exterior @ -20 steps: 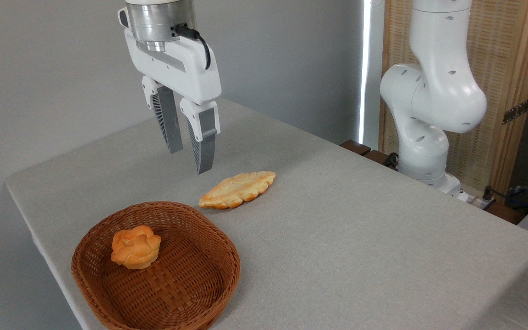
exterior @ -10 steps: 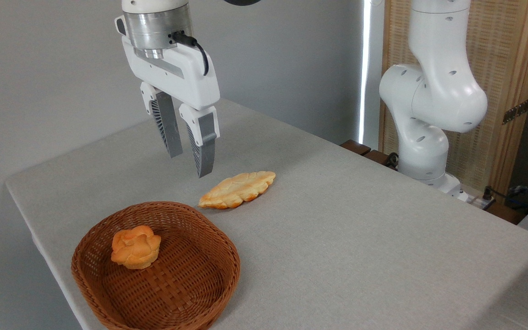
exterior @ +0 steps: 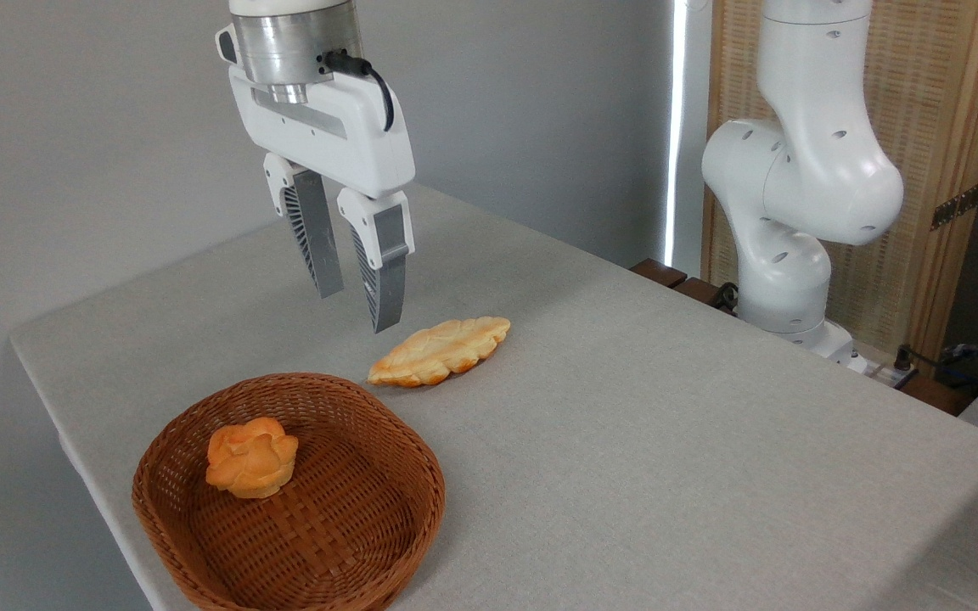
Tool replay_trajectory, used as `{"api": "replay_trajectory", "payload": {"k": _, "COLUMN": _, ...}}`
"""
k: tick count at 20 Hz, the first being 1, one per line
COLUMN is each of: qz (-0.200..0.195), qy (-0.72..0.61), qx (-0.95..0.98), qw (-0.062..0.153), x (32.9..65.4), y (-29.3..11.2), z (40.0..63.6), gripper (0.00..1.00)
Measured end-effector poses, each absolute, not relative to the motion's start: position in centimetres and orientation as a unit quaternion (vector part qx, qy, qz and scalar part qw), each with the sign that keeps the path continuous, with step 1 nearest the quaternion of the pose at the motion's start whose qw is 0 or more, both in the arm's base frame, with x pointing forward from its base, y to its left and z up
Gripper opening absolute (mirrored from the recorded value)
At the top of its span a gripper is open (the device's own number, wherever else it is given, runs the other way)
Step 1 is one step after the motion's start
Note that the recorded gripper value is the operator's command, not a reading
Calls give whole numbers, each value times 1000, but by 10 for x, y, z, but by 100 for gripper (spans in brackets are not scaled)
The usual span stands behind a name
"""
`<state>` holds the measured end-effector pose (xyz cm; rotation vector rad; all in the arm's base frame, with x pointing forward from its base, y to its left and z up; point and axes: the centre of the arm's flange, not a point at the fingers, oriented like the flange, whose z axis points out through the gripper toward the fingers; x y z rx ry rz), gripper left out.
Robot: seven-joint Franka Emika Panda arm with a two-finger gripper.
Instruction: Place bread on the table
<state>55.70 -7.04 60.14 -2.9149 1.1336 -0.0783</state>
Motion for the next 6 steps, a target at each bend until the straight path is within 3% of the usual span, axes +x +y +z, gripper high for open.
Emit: {"api": "replay_trajectory", "payload": {"k": 6, "qz": -27, "qy": 363, "qx": -931, "qw": 10, "x": 557, "y": -70, "z": 605, "gripper": 100}}
